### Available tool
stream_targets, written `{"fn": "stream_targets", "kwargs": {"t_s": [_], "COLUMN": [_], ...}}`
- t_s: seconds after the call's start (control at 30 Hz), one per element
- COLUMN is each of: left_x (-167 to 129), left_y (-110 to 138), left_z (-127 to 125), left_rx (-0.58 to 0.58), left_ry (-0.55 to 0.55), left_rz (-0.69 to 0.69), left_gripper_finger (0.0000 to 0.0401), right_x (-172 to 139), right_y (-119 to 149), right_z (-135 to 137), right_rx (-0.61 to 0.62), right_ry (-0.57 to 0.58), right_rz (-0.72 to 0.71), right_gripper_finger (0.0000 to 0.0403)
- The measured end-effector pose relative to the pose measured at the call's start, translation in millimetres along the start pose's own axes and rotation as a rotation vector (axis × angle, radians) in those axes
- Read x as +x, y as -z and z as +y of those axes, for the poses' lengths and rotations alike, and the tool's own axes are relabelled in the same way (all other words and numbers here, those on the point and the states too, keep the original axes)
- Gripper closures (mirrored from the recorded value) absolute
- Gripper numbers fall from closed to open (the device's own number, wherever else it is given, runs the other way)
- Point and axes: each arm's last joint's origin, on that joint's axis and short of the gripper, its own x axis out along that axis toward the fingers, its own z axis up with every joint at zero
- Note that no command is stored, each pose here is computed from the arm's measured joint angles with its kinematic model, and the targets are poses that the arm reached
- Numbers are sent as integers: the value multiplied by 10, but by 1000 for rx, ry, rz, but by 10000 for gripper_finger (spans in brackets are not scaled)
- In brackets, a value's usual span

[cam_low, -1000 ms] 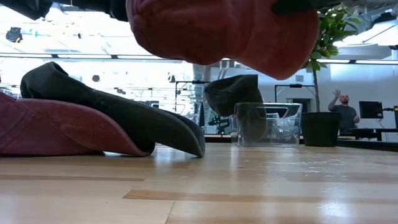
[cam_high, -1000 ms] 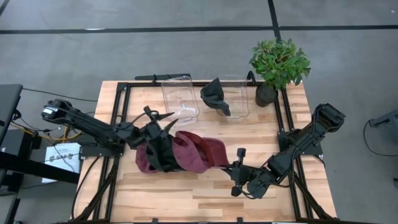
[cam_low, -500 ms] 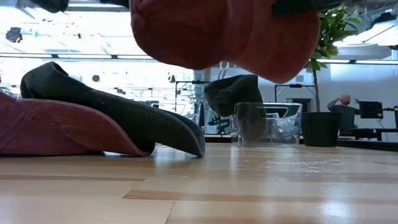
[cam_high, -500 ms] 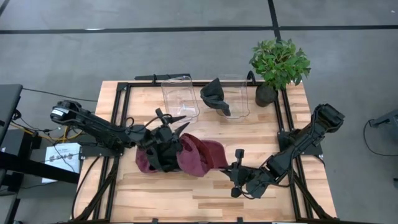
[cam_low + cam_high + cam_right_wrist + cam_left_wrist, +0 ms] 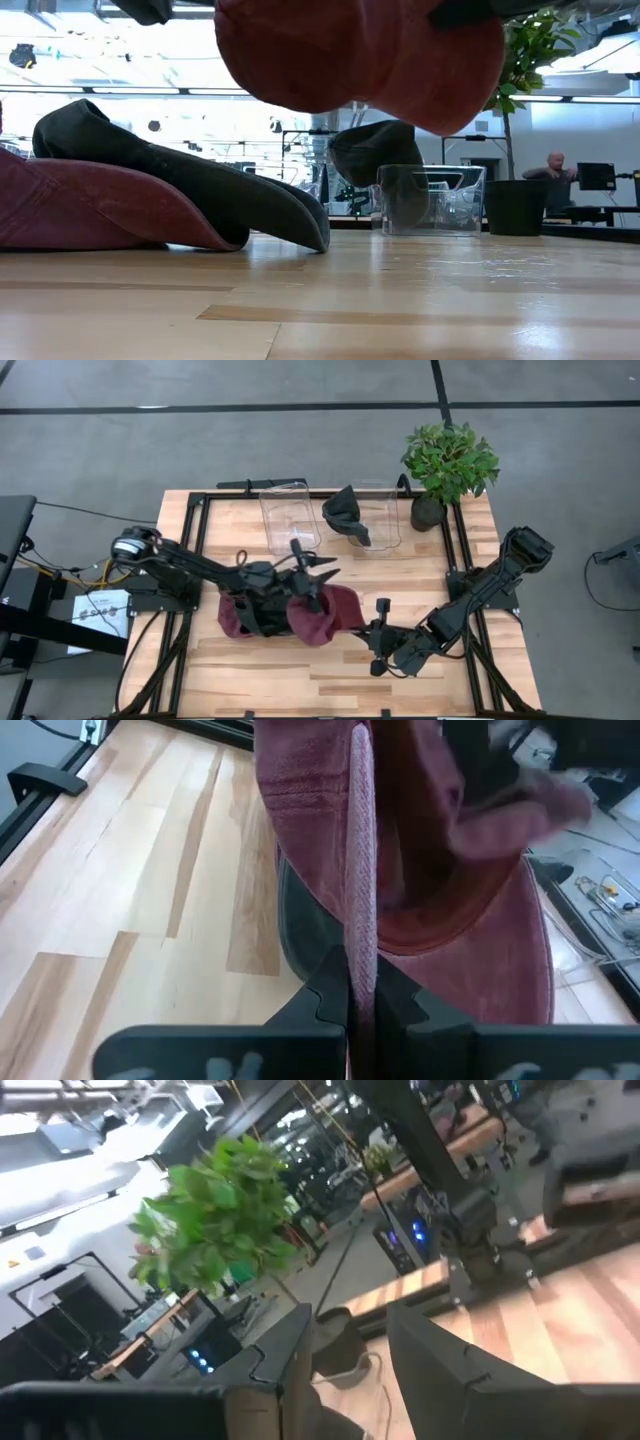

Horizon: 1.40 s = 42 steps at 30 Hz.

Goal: Pick & Place hat
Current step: Put the right red cap in the left transparent bin

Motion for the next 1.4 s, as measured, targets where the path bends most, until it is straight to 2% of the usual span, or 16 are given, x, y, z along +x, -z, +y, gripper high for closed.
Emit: {"fn": "stream_targets", "kwargs": {"t_s": [0.17,0.5,0.67,0.93,1.2,1.33,1.4], "left_x": [98,-93,-141,-182,-273,-341,-385], "left_y": [36,-160,-218,-326,-506,-570,-580], "left_z": [-121,-383,-423,-236,59,213,271], "left_rx": [8,-56,-89,-28,-73,-85,-65], "left_ry": [24,162,211,114,43,-17,-5], "left_rz": [8,-73,-111,-109,-157,-120,-84], "left_gripper_finger": [271,271,271,271,271,270,270], "right_x": [0,-5,-6,-26,-39,-67,-93], "right_y": [0,10,10,21,44,62,67], "right_z": [-2,-26,-24,7,18,32,47], "right_rx": [-7,-12,-11,-20,-27,-28,-36], "right_ry": [7,96,95,49,44,74,96], "right_rz": [-1,-2,-2,6,19,22,15], "right_gripper_finger": [402,402,402,402,402,402,402]}}
